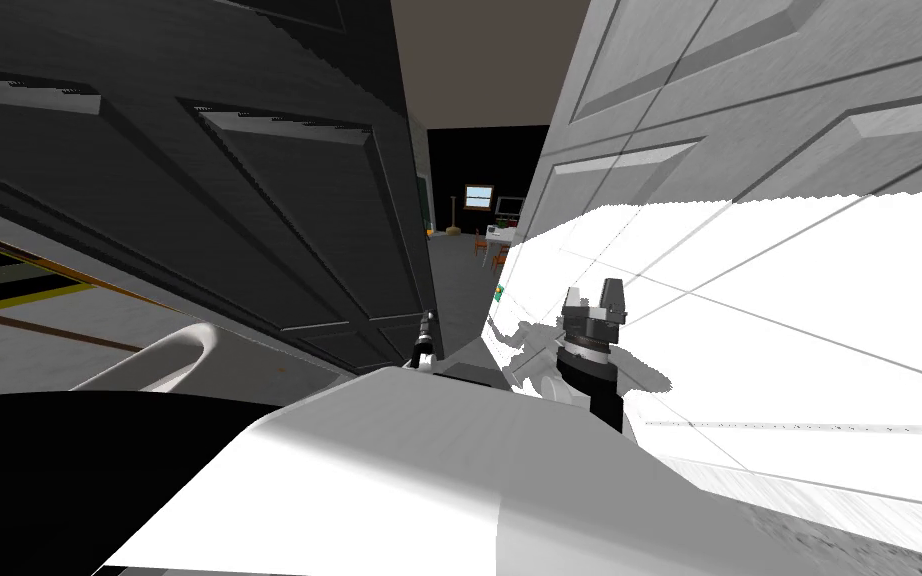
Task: Push the door open
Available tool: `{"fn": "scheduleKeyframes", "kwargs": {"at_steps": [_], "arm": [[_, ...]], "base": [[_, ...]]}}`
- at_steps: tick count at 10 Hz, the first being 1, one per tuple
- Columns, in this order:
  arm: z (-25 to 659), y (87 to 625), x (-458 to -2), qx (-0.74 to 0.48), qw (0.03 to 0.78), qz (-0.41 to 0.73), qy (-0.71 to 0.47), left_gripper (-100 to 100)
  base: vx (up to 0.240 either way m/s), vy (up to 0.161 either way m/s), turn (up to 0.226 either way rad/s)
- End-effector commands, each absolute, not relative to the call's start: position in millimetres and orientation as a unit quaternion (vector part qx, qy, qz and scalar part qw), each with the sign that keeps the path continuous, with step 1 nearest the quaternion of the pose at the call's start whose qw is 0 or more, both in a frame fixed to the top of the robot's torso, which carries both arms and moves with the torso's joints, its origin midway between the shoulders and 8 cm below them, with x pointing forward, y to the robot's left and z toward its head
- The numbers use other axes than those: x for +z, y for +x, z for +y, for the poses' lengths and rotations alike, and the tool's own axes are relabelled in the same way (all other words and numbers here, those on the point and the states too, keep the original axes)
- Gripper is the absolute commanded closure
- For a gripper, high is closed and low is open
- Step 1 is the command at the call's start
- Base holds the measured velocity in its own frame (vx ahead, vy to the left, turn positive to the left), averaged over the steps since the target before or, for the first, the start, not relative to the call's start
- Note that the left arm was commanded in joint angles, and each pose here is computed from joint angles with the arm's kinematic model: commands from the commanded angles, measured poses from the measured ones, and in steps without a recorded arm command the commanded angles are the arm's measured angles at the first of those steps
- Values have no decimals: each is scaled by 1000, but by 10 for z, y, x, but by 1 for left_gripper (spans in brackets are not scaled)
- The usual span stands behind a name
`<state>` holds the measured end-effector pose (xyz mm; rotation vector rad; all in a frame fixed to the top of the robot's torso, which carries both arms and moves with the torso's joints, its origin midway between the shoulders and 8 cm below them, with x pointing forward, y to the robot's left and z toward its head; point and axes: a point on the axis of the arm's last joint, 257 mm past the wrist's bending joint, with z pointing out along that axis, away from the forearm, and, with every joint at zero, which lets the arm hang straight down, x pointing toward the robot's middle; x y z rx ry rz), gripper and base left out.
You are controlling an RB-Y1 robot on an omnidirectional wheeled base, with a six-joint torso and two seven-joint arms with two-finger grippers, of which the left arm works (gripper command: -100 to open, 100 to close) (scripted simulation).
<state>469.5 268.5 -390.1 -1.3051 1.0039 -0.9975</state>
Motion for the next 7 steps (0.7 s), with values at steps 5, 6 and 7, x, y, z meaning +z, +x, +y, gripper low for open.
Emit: {"fn": "scheduleKeyframes", "kwargs": {"at_steps": [5, 6, 7], "arm": [[2689, 4694, -3903, -425, 571, 428, -557, 100], [2689, 4694, -3903, -425, 571, 428, -557, 100], [2945, 4670, -3881, -408, 588, 421, -557, 100]], "base": [[-3, -1, 1], [0, 0, 0], [100, 81, -51]]}}
